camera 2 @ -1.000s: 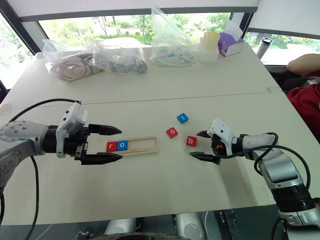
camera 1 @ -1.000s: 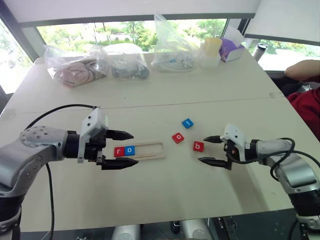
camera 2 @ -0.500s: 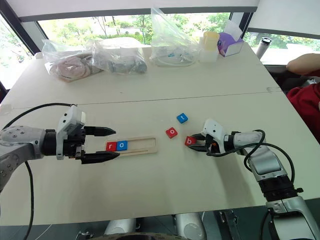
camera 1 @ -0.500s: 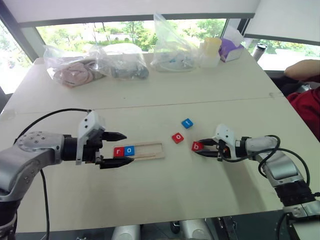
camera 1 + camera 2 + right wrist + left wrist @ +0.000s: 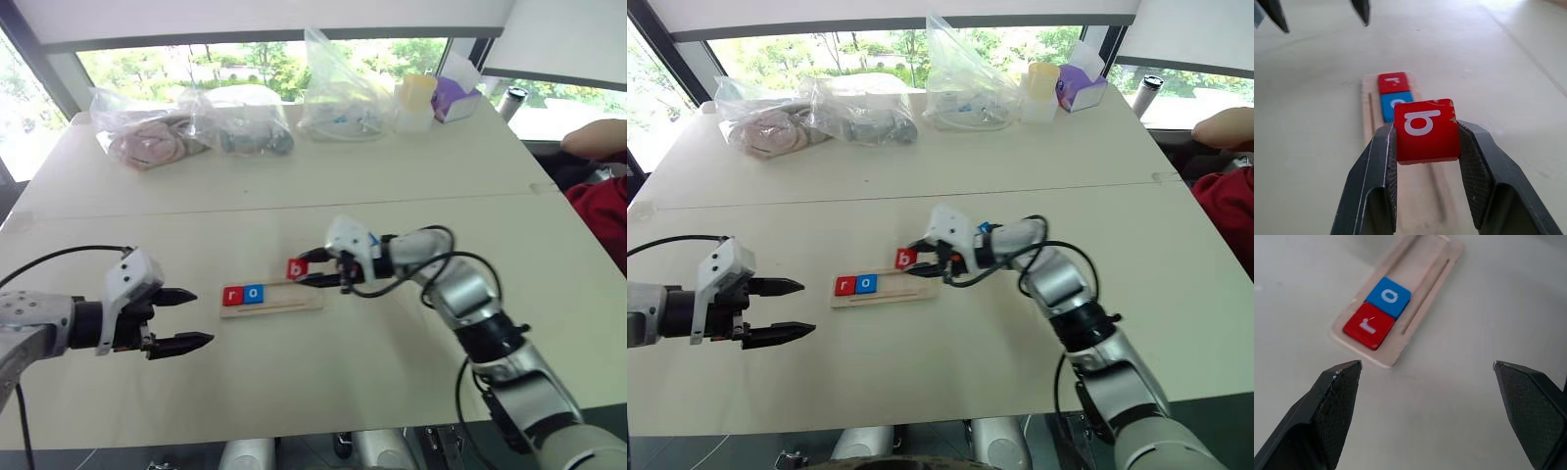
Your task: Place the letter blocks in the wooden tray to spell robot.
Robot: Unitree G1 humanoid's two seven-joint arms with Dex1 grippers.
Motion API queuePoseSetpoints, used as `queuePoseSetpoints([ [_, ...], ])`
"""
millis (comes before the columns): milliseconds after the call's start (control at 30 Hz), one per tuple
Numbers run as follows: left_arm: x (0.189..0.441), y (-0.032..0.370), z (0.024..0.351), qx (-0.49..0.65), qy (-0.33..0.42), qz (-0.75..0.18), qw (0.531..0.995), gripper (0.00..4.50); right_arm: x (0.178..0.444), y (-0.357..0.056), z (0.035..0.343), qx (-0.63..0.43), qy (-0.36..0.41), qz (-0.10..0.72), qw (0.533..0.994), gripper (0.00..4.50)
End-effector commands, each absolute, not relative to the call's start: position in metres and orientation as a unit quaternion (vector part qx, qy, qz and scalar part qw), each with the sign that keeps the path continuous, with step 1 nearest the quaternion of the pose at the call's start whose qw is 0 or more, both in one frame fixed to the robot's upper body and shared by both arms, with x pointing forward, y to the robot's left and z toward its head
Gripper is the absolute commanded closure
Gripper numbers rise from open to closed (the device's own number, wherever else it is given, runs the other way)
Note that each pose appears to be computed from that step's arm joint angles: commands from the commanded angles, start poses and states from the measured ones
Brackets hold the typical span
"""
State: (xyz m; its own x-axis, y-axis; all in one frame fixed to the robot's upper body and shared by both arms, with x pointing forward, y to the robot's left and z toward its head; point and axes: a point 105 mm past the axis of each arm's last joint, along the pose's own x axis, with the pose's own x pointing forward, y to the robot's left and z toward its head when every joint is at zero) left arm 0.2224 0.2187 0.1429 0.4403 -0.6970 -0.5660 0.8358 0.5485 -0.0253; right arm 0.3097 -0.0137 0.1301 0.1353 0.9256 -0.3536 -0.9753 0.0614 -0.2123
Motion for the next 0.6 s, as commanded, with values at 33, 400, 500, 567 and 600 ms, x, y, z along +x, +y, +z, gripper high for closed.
queuePoseSetpoints([
  [33,0.220,0.215,0.151,0.146,0.244,-0.453,0.845,0.00,0.307,-0.001,0.132,-0.227,0.047,0.675,0.701,3.34],
  [400,0.217,0.212,0.146,0.136,0.232,-0.437,0.858,0.00,0.305,0.018,0.112,-0.235,0.071,0.710,0.661,3.34],
  [500,0.218,0.211,0.146,0.135,0.230,-0.436,0.859,0.00,0.312,0.021,0.109,-0.247,0.069,0.702,0.664,3.34],
  [567,0.218,0.211,0.146,0.135,0.230,-0.436,0.860,0.00,0.314,0.023,0.108,-0.250,0.068,0.701,0.664,3.34],
  [600,0.218,0.211,0.146,0.135,0.230,-0.436,0.860,0.00,0.315,0.023,0.108,-0.249,0.068,0.701,0.665,3.34],
])
